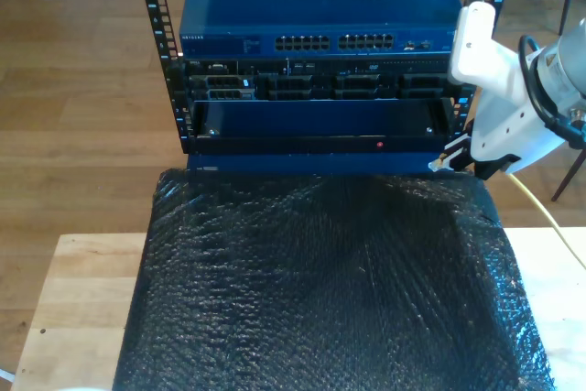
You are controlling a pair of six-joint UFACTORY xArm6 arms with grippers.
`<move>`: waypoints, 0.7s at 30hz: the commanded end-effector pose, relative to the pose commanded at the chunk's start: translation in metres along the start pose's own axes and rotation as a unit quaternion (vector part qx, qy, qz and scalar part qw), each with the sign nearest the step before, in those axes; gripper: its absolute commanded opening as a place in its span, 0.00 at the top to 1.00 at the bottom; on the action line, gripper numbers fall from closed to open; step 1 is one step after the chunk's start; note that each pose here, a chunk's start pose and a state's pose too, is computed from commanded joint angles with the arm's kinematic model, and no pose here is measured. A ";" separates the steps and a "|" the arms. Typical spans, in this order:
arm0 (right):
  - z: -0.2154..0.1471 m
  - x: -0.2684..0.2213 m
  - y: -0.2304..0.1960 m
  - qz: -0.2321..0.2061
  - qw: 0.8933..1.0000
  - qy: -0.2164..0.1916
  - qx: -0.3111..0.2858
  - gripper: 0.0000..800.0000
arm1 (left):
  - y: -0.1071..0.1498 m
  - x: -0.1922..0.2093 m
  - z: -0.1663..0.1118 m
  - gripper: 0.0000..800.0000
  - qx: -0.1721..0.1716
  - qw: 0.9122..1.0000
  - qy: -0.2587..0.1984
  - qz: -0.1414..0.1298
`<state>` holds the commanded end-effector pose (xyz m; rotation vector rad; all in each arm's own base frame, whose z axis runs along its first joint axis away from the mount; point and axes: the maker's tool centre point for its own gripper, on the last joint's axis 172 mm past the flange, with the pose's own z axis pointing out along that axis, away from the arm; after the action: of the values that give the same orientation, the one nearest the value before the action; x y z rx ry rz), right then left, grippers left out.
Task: Grab the cable and plug it in
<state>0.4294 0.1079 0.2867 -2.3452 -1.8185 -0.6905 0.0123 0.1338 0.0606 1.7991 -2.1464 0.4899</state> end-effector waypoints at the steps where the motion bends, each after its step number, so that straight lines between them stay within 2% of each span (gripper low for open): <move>1: 0.001 -0.002 -0.001 0.001 1.000 -0.001 0.000 1.00 | 0.000 -0.001 0.003 0.00 0.000 1.000 -0.003 0.000; 9: -0.006 -0.001 0.015 0.001 0.999 0.006 -0.044 1.00 | 0.003 -0.012 0.035 0.00 -0.003 1.000 -0.025 -0.002; 14: 0.002 -0.008 0.012 0.003 0.999 0.004 -0.052 1.00 | 0.000 -0.013 0.036 0.00 0.005 1.000 -0.024 -0.009; 21: -0.004 -0.019 0.037 -0.010 0.992 -0.006 -0.125 1.00 | 0.000 -0.013 0.036 0.00 0.004 1.000 -0.024 -0.007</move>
<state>0.4591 0.0787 0.2897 -2.4882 -1.8598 -0.9607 0.0147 0.1294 0.0231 1.8468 -2.1647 0.4579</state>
